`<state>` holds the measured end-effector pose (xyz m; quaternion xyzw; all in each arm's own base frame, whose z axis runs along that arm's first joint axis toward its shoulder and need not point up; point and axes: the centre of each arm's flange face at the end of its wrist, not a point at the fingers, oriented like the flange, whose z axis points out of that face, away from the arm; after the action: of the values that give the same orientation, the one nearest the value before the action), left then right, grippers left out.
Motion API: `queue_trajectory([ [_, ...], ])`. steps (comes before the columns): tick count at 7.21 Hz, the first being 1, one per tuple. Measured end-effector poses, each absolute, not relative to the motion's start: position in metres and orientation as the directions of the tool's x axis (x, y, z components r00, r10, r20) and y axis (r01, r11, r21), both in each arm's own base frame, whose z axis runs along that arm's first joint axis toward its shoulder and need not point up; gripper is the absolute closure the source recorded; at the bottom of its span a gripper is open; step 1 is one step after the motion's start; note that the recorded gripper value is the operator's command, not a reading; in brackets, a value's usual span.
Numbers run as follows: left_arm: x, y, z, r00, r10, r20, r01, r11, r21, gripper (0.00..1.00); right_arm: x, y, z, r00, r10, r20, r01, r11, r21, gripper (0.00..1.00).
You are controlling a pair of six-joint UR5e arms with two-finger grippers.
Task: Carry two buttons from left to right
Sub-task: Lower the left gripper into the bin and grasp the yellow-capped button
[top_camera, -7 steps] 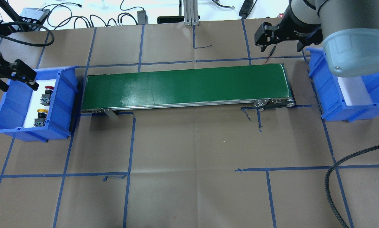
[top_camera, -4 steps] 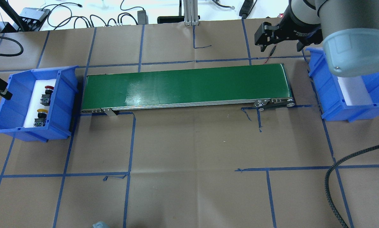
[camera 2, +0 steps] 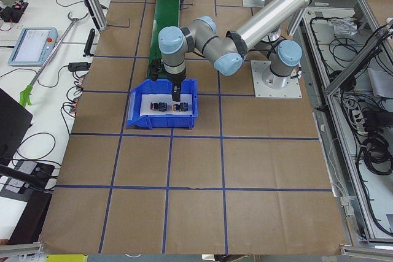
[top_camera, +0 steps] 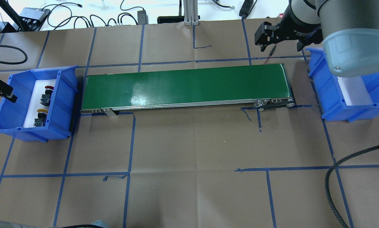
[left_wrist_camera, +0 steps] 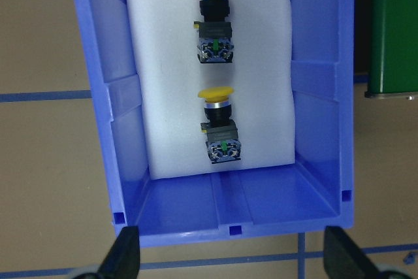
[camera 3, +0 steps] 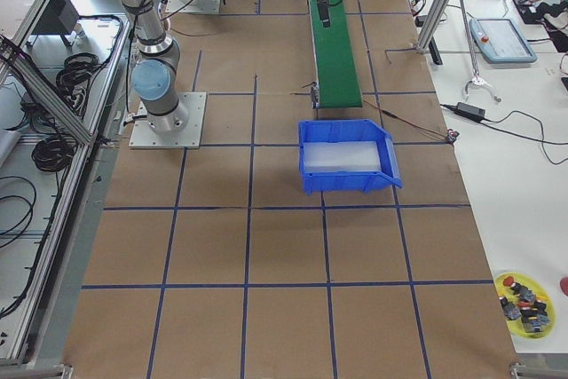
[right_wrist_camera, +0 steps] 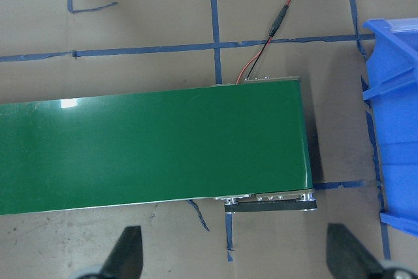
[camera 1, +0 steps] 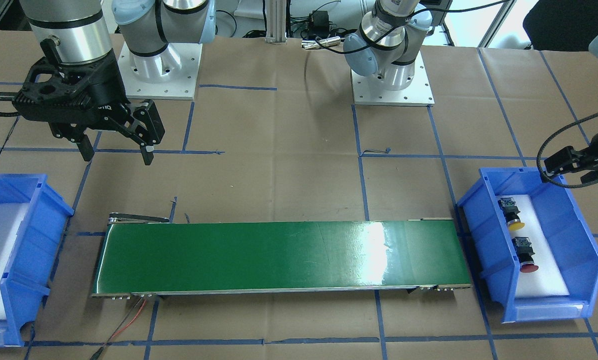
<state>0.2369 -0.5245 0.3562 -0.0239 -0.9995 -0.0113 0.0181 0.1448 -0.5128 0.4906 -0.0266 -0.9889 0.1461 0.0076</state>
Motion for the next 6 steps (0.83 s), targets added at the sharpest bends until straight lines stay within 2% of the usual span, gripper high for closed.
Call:
queue_trajectory([
  [6,0.219,-0.506,0.26,-0.999,0.025,0.019,0.025,0.999,-0.03,0.0,0.145,-0.513,0.492,-0.998,0.055,0.007,0.05,0.955,-0.293,0.0],
])
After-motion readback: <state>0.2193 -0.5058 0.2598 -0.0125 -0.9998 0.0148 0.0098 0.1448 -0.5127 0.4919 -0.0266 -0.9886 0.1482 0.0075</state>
